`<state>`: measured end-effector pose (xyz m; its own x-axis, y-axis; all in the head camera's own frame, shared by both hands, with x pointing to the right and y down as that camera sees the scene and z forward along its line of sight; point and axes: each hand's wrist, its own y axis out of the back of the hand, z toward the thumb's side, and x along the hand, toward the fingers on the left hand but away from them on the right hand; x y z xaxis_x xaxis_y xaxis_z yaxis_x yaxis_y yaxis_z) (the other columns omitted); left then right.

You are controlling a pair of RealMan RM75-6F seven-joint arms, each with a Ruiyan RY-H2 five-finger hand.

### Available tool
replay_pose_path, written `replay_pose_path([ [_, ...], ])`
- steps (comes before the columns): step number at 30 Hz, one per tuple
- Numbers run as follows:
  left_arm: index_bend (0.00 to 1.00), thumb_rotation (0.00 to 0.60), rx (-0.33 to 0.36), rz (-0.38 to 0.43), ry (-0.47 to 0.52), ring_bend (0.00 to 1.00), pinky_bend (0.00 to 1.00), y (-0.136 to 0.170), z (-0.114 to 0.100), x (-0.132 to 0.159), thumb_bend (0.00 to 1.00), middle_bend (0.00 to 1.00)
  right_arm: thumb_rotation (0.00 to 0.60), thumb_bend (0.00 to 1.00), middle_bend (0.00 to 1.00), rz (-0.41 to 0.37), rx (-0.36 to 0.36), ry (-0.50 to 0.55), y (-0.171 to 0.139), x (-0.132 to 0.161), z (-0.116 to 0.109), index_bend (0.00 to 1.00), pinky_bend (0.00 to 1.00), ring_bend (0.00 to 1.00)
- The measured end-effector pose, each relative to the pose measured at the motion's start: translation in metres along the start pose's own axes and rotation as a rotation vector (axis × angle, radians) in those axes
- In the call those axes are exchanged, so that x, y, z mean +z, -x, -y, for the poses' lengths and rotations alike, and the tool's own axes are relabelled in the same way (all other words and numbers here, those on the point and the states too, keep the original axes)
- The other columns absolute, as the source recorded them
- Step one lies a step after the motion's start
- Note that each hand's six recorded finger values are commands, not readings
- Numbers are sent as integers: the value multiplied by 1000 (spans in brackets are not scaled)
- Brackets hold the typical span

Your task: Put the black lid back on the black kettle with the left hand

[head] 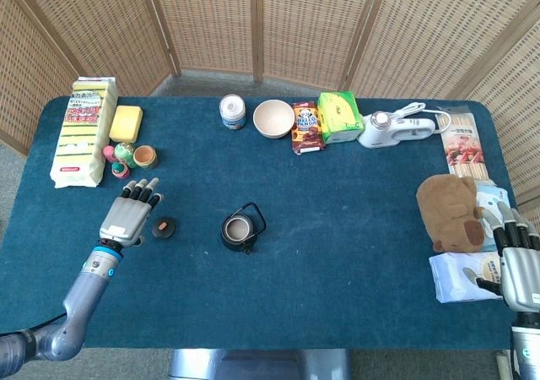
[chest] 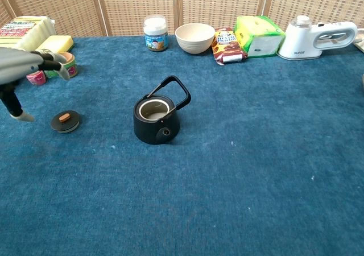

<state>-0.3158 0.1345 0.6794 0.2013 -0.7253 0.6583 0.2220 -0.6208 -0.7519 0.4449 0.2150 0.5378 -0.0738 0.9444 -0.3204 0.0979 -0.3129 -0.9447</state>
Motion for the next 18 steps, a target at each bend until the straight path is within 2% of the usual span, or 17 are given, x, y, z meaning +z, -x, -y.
replay_pose_path([
  [8, 196, 600, -39, 18, -33, 0, 72, -6, 9, 12, 95, 0, 600, 96, 0, 6, 0, 17, 0, -2, -2, 116, 0, 0],
  [18, 201, 600, -81, 22, -70, 0, 72, -17, 11, 25, 107, 0, 600, 97, 0, 11, -3, 36, 1, -7, -6, 116, 0, 0],
])
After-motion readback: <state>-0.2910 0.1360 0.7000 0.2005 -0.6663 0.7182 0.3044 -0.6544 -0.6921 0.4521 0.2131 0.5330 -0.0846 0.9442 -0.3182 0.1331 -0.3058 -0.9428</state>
